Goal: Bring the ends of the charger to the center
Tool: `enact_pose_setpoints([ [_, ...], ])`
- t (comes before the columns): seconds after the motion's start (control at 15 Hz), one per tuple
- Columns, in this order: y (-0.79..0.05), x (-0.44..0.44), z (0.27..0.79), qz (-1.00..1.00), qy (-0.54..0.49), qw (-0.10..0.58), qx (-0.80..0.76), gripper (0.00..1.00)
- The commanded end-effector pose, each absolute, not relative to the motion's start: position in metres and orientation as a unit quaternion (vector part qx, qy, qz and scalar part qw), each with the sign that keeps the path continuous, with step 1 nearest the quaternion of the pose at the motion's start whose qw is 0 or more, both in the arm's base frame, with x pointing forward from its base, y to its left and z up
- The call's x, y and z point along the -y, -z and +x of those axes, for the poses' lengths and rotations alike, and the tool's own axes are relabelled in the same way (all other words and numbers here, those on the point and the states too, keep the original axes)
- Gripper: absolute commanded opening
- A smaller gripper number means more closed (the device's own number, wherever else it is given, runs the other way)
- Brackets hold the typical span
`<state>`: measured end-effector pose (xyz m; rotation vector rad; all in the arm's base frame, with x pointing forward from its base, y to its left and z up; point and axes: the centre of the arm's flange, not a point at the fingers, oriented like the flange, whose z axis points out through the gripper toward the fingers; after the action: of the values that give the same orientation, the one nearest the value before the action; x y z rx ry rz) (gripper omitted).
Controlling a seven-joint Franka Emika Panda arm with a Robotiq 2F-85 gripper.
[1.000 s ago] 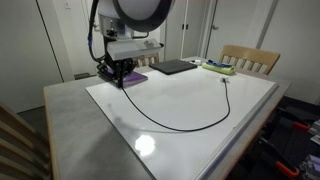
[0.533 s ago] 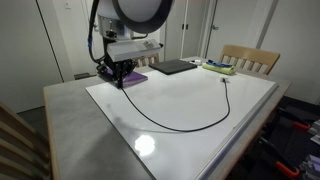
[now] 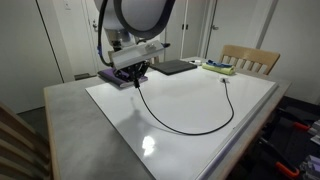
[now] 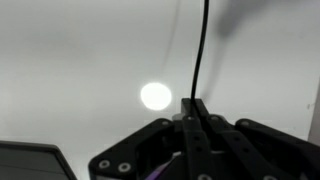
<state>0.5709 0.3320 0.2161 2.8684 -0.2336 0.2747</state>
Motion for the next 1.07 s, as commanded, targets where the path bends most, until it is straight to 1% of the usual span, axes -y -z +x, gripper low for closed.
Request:
enact_pose_setpoints([
  [0.0, -0.207, -0.325, 0.583, 0.968, -0.085, 0.154, 0.178, 0.01],
  [0.33, -0.206, -0.303, 0.586, 0.928, -0.087, 0.163, 0.325, 0.01],
  [0.8, -0.211, -0.241, 0.594, 0.842, -0.075, 0.164, 0.509, 0.01],
  [0.87, -0.203, -0.253, 0.599, 0.862, -0.091, 0.167, 0.469, 0.04],
  [1.0, -0.204, -0.242, 0.602, 0.849, -0.088, 0.165, 0.494, 0.04],
])
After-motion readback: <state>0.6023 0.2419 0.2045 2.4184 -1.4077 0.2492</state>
